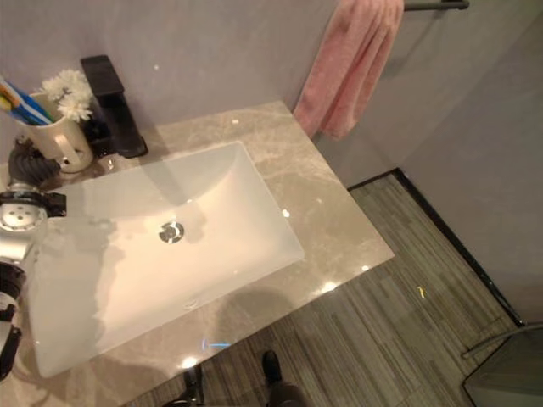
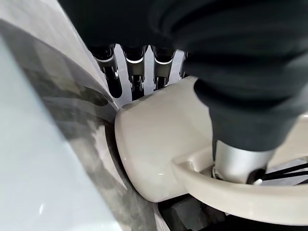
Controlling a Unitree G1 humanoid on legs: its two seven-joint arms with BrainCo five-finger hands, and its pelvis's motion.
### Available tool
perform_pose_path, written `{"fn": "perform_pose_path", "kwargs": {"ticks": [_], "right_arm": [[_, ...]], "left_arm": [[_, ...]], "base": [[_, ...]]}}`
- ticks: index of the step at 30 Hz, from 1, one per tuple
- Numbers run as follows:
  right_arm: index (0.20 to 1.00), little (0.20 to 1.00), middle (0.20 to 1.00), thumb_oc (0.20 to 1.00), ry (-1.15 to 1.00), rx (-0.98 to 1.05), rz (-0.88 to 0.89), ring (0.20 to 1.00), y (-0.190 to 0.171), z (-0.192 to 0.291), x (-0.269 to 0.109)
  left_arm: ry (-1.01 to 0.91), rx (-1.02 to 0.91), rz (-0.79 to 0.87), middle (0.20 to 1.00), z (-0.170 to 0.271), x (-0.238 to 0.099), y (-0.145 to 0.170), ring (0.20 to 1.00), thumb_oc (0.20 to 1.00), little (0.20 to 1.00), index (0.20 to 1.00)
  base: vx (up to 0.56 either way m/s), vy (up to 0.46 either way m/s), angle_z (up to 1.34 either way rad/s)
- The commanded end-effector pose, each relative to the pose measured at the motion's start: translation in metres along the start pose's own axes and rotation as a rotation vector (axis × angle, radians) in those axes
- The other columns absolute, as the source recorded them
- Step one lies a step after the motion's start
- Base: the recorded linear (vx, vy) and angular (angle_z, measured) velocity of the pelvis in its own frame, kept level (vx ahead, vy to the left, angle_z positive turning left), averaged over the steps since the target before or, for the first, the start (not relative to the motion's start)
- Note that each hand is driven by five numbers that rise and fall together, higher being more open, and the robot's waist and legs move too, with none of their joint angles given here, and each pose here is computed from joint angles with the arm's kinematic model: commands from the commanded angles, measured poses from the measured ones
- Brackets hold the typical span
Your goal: Put brush and paste in cup on sink, flatten towel.
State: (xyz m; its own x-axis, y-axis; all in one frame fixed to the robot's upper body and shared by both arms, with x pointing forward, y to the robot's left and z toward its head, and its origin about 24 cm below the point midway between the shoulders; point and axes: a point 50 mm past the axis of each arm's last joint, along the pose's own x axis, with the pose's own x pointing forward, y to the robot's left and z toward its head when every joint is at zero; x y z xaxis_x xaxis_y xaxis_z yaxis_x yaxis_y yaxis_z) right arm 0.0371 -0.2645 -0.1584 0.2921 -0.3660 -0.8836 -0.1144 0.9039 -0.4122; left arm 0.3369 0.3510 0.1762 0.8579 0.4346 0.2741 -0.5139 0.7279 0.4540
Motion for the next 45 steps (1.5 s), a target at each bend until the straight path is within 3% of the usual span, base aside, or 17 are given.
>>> {"fn": "perform_pose_path", "kwargs": {"ticks": [1, 8, 9, 10, 11, 36, 42, 45], "right_arm": [[1.000, 1.000, 1.000, 1.000, 0.025, -0.011, -0.053, 1.000, -0.016, -0.007, 0.000], [1.000, 1.000, 1.000, 1.000, 0.004, -0.021, -0.055, 1.000, -0.018, -0.003, 0.001], [1.000, 1.000, 1.000, 1.000, 0.002, -0.019, -0.056, 1.000, -0.018, -0.002, 0.001], [1.000, 1.000, 1.000, 1.000, 0.002, -0.019, -0.056, 1.000, -0.018, -0.002, 0.001], [1.000, 1.000, 1.000, 1.000, 0.001, -0.020, -0.056, 1.000, -0.018, -0.002, 0.001], [1.000, 1.000, 1.000, 1.000, 0.031, -0.048, -0.034, 1.000, -0.014, -0.011, -0.001], [1.000, 1.000, 1.000, 1.000, 0.081, -0.024, -0.018, 1.000, -0.010, -0.021, -0.002], [1.000, 1.000, 1.000, 1.000, 0.101, -0.035, -0.013, 1.000, -0.010, -0.025, -0.003]], "left_arm": [[0.009, 0.018, 0.273, 0.200, 0.021, 0.022, 0.061, 0.200, 0.200, 0.200, 0.200], [0.019, 0.042, 0.281, 0.200, 0.021, 0.023, 0.060, 0.200, 0.200, 0.200, 0.200], [0.027, 0.043, 0.286, 0.395, 0.021, 0.024, 0.060, 0.395, 0.395, 0.395, 0.395], [0.027, 0.043, 0.286, 0.501, 0.021, 0.024, 0.060, 0.501, 0.501, 0.501, 0.501], [0.027, 0.044, 0.286, 1.000, 0.022, 0.024, 0.059, 1.000, 1.000, 1.000, 1.000], [0.130, 0.097, 0.387, 1.000, 0.006, 0.021, 0.068, 1.000, 1.000, 1.000, 1.000], [0.038, 0.098, 0.421, 1.000, -0.007, -0.007, 0.092, 1.000, 1.000, 1.000, 1.000], [0.091, 0.089, 0.456, 1.000, -0.031, -0.027, 0.106, 1.000, 1.000, 1.000, 1.000]], "base": [[0.00, 0.000, 0.00], [0.00, 0.000, 0.00], [0.00, 0.000, 0.00], [0.00, 0.000, 0.00], [0.00, 0.000, 0.00], [-0.01, -0.013, -0.02], [0.00, -0.004, 0.04], [-0.02, -0.020, 0.18]]}}
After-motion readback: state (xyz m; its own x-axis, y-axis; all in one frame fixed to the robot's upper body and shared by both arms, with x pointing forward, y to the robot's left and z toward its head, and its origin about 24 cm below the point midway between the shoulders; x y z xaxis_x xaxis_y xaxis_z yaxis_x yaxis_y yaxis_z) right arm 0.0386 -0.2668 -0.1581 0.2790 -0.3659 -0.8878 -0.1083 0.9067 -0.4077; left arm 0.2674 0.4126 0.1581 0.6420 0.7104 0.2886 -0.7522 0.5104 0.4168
